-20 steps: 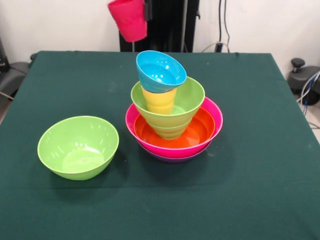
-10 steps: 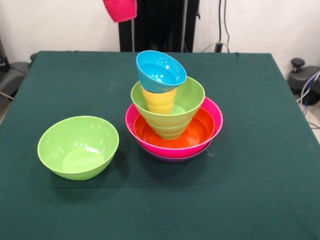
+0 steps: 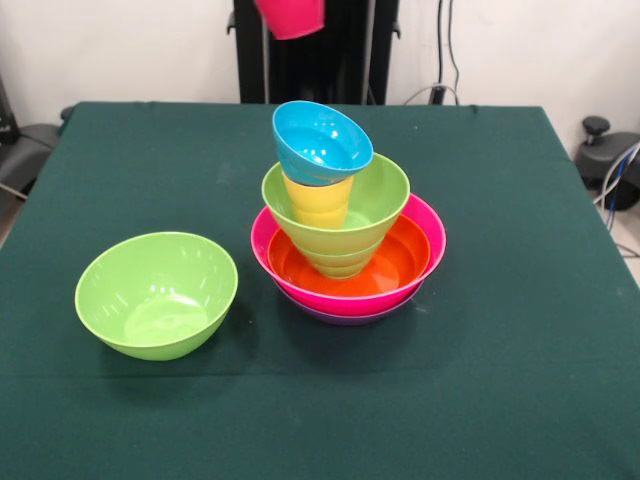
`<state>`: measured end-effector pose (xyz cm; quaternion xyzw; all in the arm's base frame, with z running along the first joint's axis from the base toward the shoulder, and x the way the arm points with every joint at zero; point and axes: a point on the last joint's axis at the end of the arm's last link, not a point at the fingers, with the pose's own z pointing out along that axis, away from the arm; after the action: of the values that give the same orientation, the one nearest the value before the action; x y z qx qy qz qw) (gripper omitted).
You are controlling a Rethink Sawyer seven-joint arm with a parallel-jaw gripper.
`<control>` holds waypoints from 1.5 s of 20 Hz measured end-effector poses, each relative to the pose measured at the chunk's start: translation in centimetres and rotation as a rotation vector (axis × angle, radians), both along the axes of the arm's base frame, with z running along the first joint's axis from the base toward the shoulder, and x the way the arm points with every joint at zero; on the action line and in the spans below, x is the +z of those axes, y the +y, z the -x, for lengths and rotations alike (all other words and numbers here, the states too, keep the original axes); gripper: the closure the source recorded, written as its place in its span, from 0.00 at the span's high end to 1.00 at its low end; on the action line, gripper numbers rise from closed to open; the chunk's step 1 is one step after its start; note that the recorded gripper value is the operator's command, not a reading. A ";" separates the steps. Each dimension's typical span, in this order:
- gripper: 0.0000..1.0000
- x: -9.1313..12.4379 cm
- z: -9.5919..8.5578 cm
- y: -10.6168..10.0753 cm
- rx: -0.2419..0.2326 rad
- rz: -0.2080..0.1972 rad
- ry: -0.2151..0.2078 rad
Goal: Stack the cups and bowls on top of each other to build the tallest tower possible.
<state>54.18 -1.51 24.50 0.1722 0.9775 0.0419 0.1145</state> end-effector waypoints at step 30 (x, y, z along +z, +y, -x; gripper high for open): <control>0.00 -1.0 -9.2 1.2 0.026 -0.065 -0.025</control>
<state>63.33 -0.32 23.55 0.1626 0.9762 0.0773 0.1207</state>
